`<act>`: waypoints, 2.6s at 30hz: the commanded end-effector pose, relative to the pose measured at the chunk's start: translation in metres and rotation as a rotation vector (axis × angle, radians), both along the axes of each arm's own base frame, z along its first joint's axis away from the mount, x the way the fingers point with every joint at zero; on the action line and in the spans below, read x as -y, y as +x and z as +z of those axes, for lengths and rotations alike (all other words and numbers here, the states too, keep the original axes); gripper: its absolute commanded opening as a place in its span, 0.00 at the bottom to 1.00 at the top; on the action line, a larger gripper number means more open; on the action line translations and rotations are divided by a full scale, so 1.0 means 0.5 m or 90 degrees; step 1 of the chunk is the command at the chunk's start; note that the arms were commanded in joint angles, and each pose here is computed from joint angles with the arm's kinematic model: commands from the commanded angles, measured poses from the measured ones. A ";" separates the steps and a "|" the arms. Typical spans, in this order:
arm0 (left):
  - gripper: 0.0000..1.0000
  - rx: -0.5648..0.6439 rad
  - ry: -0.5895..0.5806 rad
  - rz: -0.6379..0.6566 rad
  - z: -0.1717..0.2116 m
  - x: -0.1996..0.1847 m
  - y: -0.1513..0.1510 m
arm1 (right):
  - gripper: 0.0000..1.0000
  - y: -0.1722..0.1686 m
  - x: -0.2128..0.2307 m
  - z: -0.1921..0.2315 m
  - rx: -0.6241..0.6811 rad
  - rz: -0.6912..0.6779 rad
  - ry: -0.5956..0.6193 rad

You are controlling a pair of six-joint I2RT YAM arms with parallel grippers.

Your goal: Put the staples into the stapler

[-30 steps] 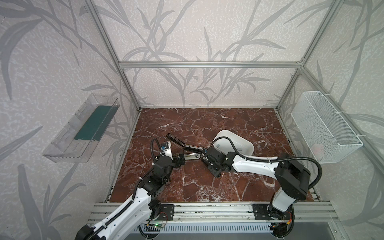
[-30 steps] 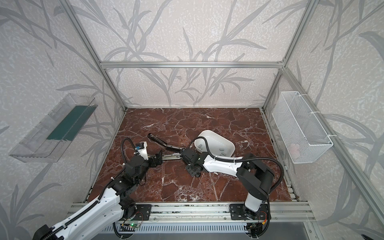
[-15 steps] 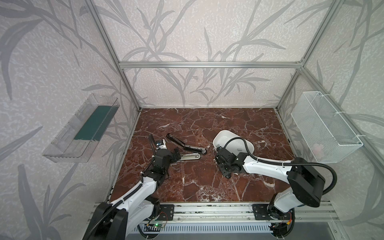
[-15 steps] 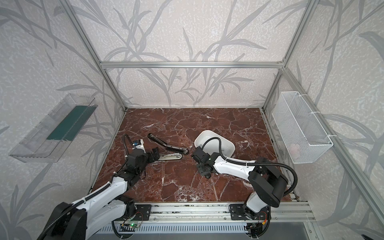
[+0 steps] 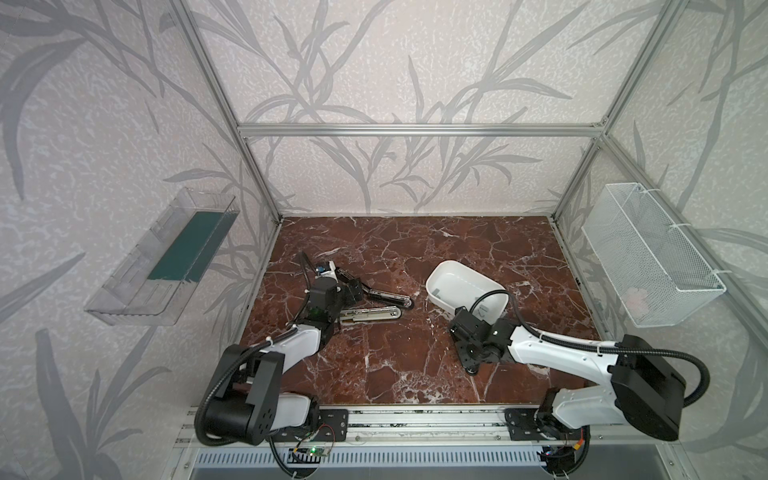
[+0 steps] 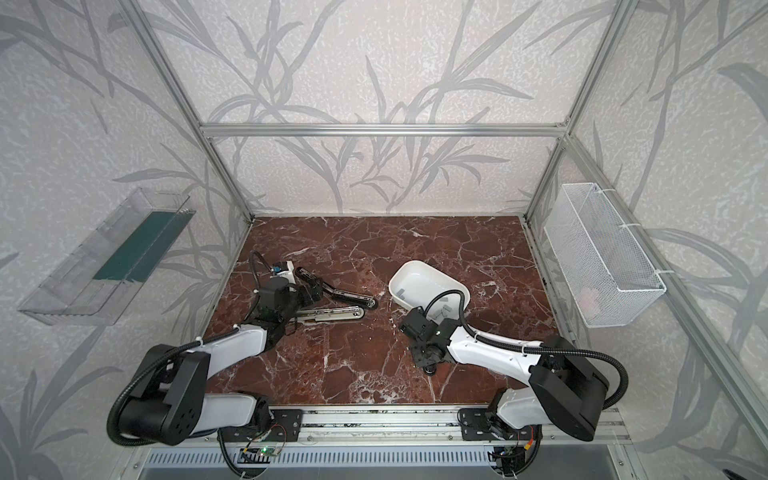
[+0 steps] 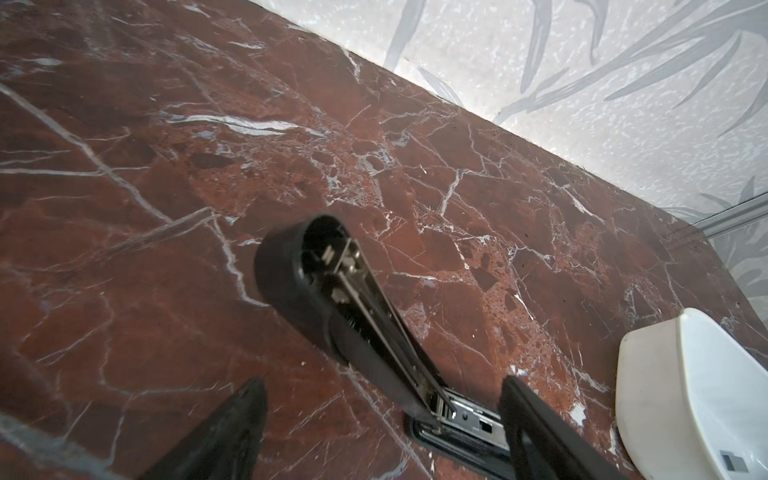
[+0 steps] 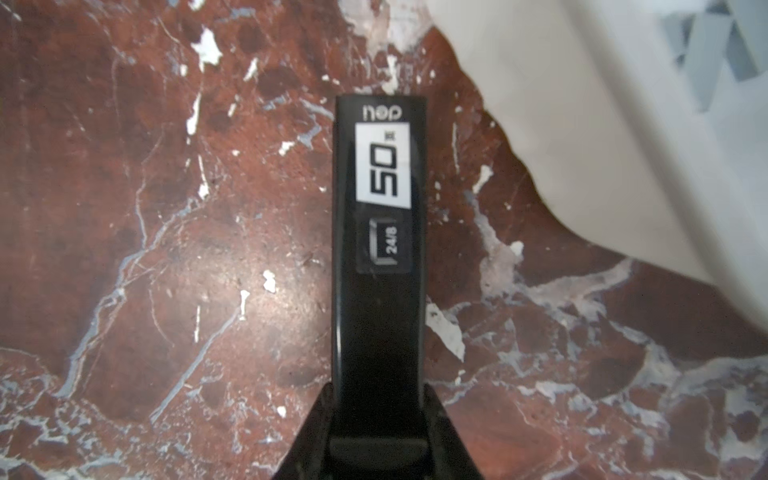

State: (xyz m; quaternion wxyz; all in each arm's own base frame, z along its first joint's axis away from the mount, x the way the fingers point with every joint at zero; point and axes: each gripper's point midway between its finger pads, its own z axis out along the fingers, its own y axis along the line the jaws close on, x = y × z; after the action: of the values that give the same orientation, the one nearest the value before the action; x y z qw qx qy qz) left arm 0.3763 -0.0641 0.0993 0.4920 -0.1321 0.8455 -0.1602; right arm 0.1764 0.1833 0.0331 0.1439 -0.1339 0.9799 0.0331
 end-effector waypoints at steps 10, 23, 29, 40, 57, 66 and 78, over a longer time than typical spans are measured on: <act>0.87 0.042 -0.022 -0.024 0.006 0.024 0.092 | 0.53 0.018 0.001 0.103 0.071 0.000 0.036; 0.44 0.135 -0.092 -0.306 0.059 0.181 0.145 | 0.57 0.153 0.010 0.175 0.142 -0.045 0.123; 0.33 0.164 -0.170 -0.432 0.069 0.253 0.134 | 0.55 0.213 0.023 0.168 0.139 -0.067 0.101; 0.29 0.187 -0.191 -0.511 0.111 0.330 0.036 | 0.55 0.239 0.050 0.140 0.125 -0.090 0.074; 0.41 0.106 -0.307 -0.516 0.055 0.355 0.051 | 0.55 0.246 0.092 0.113 0.117 -0.106 0.018; 0.86 0.093 -0.240 -0.489 0.054 0.343 0.046 | 0.53 0.270 0.093 0.086 0.084 -0.092 -0.013; 0.99 0.117 -0.119 -0.408 0.189 0.274 0.083 | 0.46 0.284 0.007 0.014 -0.016 -0.011 0.001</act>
State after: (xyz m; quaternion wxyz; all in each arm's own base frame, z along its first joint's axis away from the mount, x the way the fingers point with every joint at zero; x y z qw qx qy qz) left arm 0.4115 -0.2155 0.1943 0.4798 0.1240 0.7599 -0.4206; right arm 0.3179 0.1609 0.0426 0.1508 -0.1030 0.9831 0.0139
